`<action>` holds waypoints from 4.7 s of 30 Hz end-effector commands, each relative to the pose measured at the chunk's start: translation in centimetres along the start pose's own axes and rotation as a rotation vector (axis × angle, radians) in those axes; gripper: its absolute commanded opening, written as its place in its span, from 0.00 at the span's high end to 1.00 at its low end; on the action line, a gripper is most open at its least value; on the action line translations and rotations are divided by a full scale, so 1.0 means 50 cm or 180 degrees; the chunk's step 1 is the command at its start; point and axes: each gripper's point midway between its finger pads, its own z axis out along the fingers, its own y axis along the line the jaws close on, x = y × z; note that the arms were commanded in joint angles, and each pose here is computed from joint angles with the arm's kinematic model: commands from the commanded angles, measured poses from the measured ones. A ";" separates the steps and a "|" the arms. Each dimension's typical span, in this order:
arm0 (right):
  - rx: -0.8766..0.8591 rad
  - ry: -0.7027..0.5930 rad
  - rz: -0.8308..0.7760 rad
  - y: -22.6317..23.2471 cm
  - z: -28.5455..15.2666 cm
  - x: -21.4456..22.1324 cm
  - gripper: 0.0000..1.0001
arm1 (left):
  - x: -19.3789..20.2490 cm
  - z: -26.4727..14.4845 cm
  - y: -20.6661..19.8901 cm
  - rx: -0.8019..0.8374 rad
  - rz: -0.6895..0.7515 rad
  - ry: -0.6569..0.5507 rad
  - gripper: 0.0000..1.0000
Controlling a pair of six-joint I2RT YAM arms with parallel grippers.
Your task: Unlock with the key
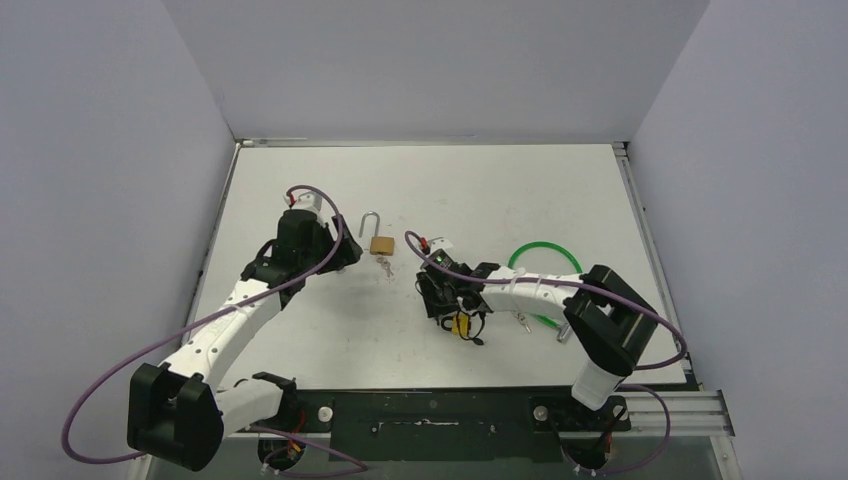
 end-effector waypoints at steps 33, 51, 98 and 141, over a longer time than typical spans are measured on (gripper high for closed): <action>-0.1421 -0.1406 -0.0138 0.164 -0.119 -0.145 1.00 | 0.024 -0.040 -0.172 0.1683 -0.0558 0.0214 0.14; -0.2063 -0.1736 0.0146 0.217 -0.201 -0.199 1.00 | 0.074 -0.040 -0.191 0.1782 -0.0849 0.0573 0.50; -0.3179 -0.2731 0.0337 0.213 -0.459 -0.324 0.42 | -0.068 -0.287 -0.361 0.3451 0.1011 -0.0530 1.00; -0.3544 -0.2775 0.0225 0.218 -0.486 -0.283 0.60 | -0.071 -0.334 -0.389 0.3675 0.0952 -0.0552 1.00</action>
